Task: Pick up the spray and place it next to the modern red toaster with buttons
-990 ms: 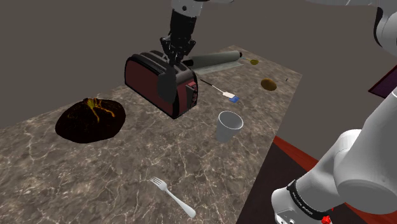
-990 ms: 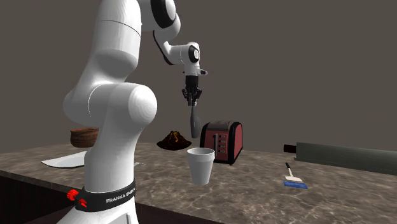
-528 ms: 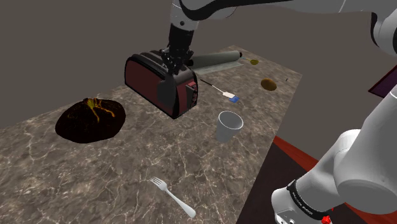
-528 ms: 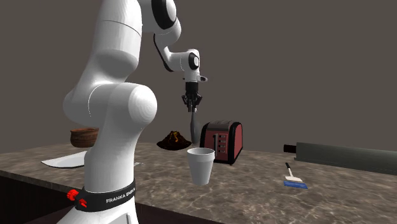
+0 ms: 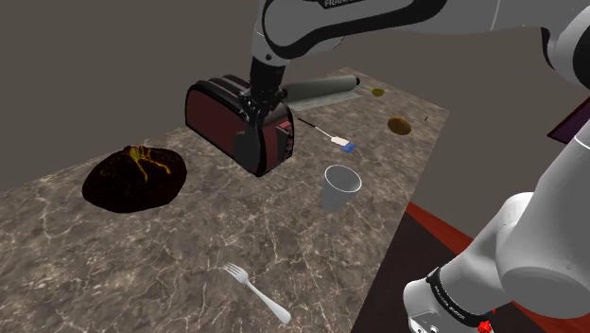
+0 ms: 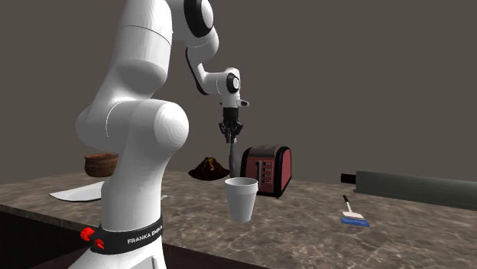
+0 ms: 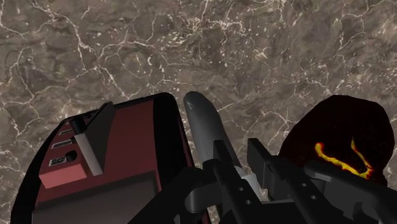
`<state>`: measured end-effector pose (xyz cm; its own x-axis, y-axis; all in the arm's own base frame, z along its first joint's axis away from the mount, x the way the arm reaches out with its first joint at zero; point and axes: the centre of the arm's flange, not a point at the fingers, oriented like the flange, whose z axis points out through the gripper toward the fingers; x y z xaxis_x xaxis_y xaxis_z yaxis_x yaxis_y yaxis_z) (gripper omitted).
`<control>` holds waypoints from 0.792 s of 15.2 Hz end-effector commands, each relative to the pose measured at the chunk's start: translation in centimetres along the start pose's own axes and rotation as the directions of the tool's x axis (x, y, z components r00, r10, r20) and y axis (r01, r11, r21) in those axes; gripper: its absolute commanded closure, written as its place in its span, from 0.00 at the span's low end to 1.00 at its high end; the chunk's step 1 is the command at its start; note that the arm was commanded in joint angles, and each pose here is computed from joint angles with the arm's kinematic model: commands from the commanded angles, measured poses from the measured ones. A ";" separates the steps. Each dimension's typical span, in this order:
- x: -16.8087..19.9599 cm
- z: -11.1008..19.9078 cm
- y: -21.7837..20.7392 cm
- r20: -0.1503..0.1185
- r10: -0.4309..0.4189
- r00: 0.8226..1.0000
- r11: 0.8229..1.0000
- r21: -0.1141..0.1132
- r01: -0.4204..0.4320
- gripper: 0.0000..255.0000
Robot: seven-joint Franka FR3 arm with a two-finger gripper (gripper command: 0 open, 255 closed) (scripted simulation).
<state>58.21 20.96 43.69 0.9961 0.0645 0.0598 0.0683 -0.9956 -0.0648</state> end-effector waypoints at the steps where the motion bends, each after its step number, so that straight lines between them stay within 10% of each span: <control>1: -0.1 1.1 0.0 -0.001 0.000 1.000 1.000 0.000 0.000 1.00; 12: -0.3 4.7 0.2 -0.001 0.000 1.000 1.000 0.000 0.000 1.00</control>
<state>58.20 21.04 39.00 0.9961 0.0644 0.0601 0.0683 -0.9956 -0.0648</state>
